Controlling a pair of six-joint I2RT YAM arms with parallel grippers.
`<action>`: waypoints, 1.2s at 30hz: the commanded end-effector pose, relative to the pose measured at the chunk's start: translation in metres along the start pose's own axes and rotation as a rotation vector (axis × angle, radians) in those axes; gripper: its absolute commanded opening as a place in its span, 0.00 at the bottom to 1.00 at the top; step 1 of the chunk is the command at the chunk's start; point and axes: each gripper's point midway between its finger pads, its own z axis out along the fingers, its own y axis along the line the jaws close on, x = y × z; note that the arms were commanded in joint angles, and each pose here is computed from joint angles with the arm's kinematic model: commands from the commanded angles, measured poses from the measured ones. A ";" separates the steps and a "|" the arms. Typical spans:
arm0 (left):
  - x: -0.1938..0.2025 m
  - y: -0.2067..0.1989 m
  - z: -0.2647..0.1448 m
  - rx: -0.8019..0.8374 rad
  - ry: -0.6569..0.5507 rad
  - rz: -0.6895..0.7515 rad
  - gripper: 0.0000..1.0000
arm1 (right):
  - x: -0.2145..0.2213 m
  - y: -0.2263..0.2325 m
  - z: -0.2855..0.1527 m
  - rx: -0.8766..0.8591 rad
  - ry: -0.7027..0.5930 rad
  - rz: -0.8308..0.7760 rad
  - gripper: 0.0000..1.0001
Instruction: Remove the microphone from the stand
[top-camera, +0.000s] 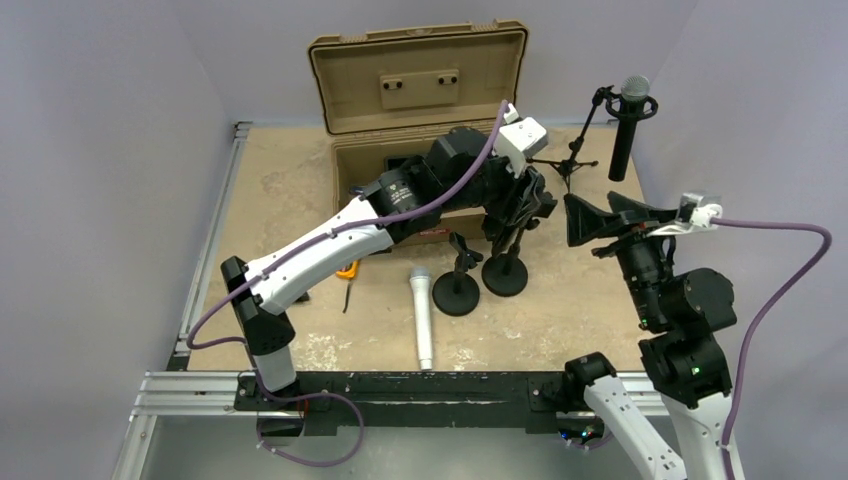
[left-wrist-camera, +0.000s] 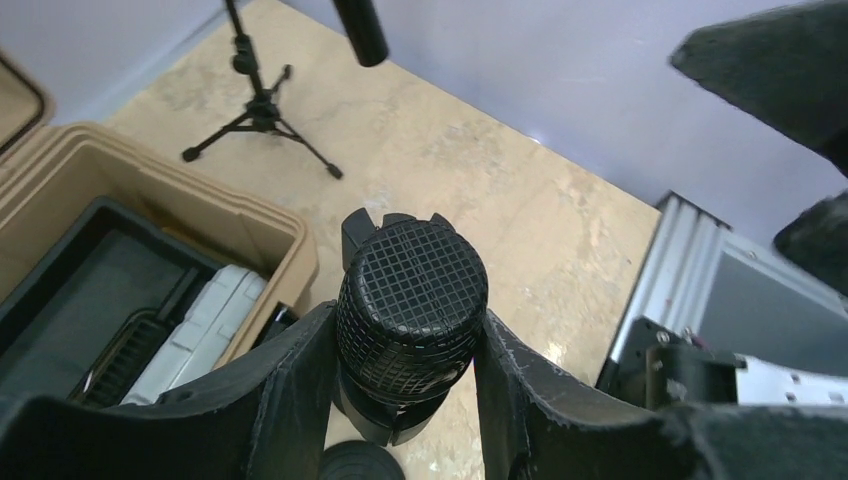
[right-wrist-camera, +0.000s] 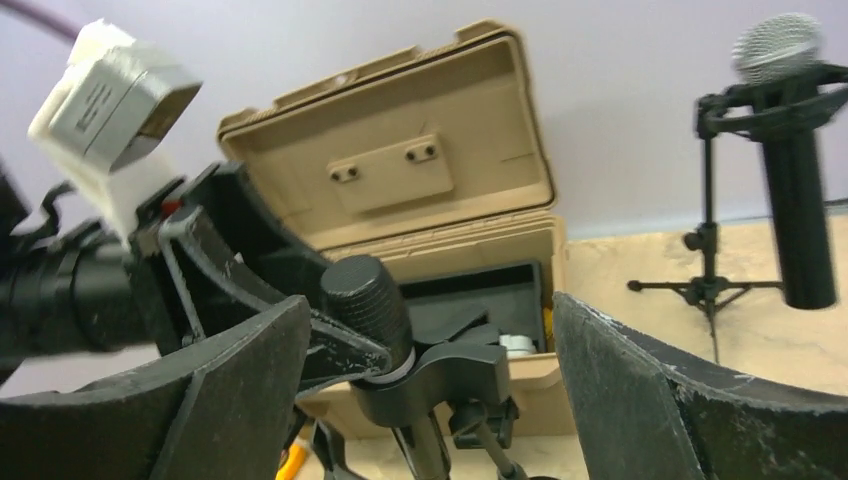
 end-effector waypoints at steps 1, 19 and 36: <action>-0.015 -0.044 -0.038 0.371 -0.024 0.098 0.00 | 0.018 0.033 -0.008 -0.205 0.115 -0.066 0.89; 0.009 -0.042 -0.082 0.944 0.060 0.242 0.00 | 0.060 0.065 -0.032 -0.456 0.351 -0.125 0.88; 0.016 -0.042 -0.079 0.984 0.050 0.244 0.00 | 0.121 0.036 -0.034 -0.338 0.525 -0.040 0.88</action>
